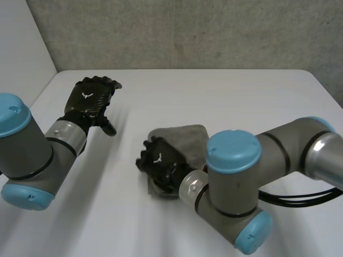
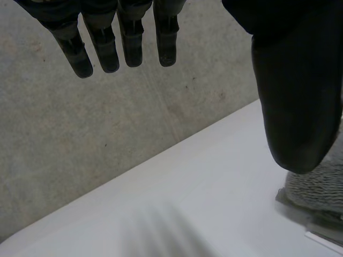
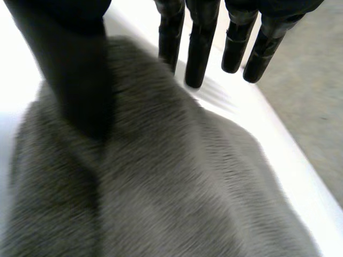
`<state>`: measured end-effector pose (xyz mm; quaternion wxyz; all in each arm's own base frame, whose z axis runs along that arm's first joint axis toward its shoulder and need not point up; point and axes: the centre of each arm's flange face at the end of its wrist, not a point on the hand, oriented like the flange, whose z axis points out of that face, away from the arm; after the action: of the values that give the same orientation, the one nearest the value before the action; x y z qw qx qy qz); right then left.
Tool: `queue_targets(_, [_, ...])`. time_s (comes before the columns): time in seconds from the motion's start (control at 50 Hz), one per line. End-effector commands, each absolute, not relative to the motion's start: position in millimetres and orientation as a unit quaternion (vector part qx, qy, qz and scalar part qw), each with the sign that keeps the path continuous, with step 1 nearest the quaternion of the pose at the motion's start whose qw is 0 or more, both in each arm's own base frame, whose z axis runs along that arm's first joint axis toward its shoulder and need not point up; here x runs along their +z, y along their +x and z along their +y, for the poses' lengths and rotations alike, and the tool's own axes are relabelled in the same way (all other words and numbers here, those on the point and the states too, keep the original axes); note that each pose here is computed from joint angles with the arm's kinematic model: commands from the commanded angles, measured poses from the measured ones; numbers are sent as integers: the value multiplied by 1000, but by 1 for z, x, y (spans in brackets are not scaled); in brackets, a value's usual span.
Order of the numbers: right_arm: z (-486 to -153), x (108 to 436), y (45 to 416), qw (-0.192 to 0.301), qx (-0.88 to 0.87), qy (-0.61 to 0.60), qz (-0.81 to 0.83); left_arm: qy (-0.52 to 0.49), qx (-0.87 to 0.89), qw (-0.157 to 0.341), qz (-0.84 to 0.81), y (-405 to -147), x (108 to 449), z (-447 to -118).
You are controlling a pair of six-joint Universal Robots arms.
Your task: Fold the towel.
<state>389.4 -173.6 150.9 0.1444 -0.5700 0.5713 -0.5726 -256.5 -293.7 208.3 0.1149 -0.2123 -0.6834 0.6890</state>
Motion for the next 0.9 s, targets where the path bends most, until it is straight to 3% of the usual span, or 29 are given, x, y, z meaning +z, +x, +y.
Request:
queue_targets(0.02, [-194,207,356,156,-616,-464,617,-214,703,126,-667,-266,221,-295])
queue_targets(0.14, [-206,225,332,175,-617,-397,657,-214,698,161,-664,-283,230,-284])
queue_targets(0.26, [-222,211,297,156,-551,-365,734,-184,659,219,-696,-295,227,-273])
queue_targets(0.38, [-248,188,282,152,-526,-343,763,-192,593,254,-740,-315,195,-252])
queue_targets(0.72, [-273,134,295,171,-518,-327,772,-244,517,205,-794,-318,112,-241])
queue_targets(0.9, [-274,123,296,167,-510,-333,776,-274,532,174,-782,-317,108,-244])
